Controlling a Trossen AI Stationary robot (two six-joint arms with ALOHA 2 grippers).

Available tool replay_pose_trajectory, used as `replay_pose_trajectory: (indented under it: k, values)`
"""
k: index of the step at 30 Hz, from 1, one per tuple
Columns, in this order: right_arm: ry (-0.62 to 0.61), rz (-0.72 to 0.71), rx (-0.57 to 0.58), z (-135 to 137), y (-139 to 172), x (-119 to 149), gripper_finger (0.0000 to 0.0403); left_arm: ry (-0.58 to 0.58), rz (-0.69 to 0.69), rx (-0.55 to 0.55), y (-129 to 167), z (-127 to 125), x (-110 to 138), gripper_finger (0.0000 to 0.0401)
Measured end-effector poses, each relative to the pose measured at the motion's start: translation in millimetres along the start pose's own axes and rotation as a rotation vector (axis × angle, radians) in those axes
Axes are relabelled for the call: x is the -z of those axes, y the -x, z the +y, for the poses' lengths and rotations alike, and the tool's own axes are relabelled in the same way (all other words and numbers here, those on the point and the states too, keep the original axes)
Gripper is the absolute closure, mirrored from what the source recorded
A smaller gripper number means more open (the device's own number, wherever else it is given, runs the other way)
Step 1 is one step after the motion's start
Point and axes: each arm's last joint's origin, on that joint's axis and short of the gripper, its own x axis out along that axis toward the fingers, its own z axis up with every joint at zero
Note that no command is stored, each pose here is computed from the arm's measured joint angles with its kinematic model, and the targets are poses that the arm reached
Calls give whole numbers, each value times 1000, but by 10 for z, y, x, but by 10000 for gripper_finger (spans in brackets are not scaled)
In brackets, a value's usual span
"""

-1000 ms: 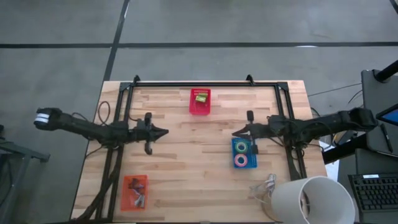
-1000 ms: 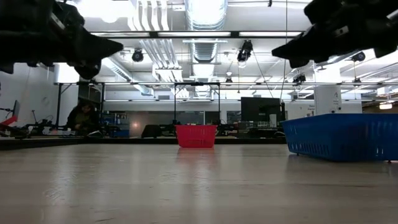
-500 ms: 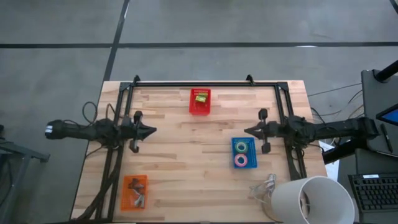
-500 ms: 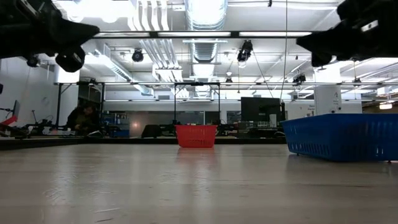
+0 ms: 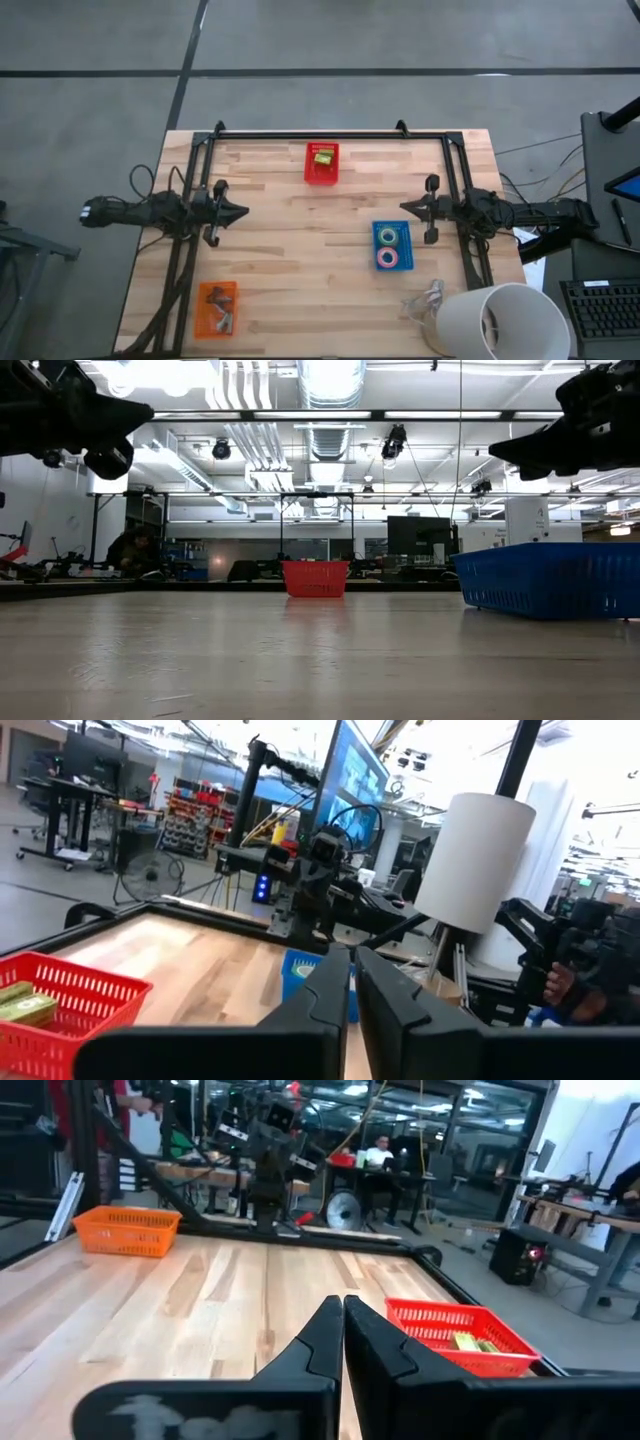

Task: Pick and place Stapler, Stapler remover, tape
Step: Return to Home Position

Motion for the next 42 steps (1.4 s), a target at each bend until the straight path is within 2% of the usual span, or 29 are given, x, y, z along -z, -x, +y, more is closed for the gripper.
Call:
replay_pose_trajectory:
  k: [10, 42]
  values:
    - [-69, 21, -2, 3, -12, 19, 394, -2, 26, -6, -10, 12, 57, 382]
    - [-71, 27, -1, 4, -15, 24, 394, -5, 56, -13, -15, 21, 96, 384]
